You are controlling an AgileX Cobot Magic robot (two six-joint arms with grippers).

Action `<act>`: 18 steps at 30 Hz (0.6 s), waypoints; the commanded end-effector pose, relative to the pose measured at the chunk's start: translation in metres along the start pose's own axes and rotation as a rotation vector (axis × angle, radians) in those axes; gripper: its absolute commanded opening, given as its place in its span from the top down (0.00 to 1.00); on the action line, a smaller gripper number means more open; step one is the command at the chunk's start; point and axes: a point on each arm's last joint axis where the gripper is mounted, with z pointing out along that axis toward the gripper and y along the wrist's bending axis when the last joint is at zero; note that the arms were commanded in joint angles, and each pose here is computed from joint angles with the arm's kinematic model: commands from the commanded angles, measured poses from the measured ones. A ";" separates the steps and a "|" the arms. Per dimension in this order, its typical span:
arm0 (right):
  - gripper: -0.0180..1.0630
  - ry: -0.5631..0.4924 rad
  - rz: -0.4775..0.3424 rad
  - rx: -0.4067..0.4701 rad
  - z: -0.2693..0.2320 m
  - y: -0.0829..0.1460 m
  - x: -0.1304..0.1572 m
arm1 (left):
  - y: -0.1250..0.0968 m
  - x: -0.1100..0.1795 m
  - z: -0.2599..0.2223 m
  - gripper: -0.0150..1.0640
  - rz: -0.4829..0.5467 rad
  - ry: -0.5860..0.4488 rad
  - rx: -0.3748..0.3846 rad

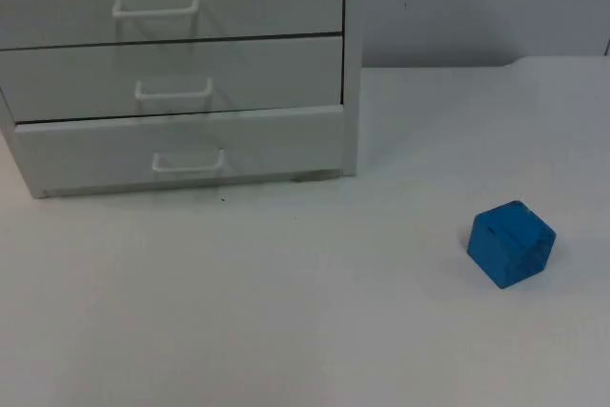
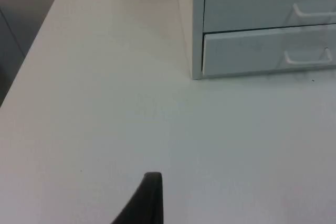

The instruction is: Open the drawer with the left hand, place the block into the drawer with the right hand, then close the drawer with the left hand.

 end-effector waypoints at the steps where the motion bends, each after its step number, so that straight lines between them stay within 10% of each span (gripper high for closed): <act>1: 0.02 -0.029 0.002 0.003 -0.003 0.000 -0.003 | -0.001 -0.001 0.003 0.01 -0.008 0.014 0.013; 12: 0.02 0.019 -0.013 -0.003 0.024 0.001 -0.043 | -0.001 -0.038 0.044 0.04 -0.011 0.143 0.008; 18: 0.02 0.240 -0.026 -0.016 0.080 0.005 -0.058 | -0.001 -0.048 0.085 0.06 -0.025 0.290 0.014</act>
